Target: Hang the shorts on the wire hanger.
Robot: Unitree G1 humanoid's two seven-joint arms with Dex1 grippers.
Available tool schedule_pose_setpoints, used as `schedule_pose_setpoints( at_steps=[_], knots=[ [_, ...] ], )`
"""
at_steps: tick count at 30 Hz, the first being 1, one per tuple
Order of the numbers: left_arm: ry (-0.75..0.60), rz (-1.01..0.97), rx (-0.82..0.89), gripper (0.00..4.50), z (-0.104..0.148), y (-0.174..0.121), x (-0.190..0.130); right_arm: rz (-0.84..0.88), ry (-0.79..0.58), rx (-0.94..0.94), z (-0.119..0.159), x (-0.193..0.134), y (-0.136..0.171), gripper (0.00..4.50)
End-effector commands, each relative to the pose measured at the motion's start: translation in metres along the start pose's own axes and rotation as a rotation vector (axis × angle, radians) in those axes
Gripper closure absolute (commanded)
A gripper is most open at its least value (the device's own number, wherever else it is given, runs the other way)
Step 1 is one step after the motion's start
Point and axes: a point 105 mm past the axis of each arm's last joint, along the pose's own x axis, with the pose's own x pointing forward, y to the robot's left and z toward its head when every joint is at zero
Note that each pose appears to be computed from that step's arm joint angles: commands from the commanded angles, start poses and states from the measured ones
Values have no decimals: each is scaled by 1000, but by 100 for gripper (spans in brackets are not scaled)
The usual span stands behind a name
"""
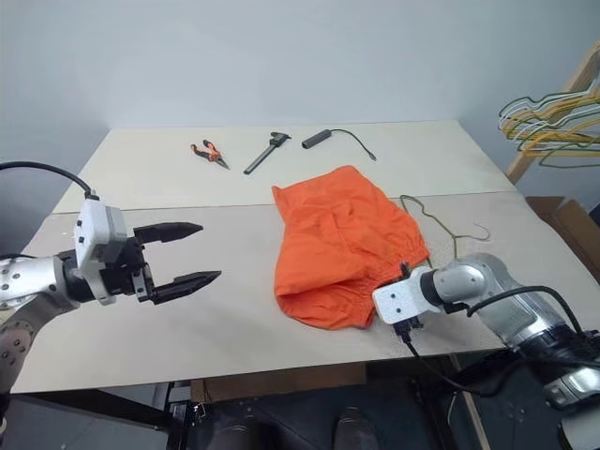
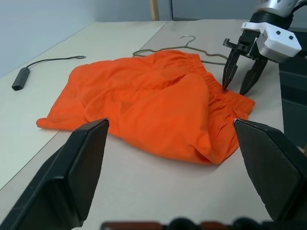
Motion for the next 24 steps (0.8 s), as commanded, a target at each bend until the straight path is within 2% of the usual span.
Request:
schedule_pose_setpoints(
  at_steps=[1, 4, 5, 10, 12, 16, 19, 24],
  knots=[
    [-20, -17, 32, 0, 6, 1, 2, -68, -11, 36, 18, -23, -6, 119],
    [-22, -40, 31, 0, 6, 0, 5, -159, -57, 140, 35, -33, -10, 13],
    [-23, -43, 31, 0, 6, 0, 6, -196, -71, 183, 39, -36, -13, 2],
    [-23, -57, 29, 0, 5, 1, 8, -339, -49, 386, 43, -30, -25, 2],
    [-24, -63, 30, 0, 5, 1, 9, -353, -13, 410, 41, -25, -24, 2],
    [-22, -88, 42, 0, 5, -1, 14, -317, -28, 445, 55, -18, -18, 2],
    [-29, -100, 44, 0, 6, -3, 17, -386, -14, 576, 53, -14, -28, 2],
    [-28, -102, 43, 0, 4, -3, 17, -421, 65, 579, 45, -11, -32, 2]
  ],
)
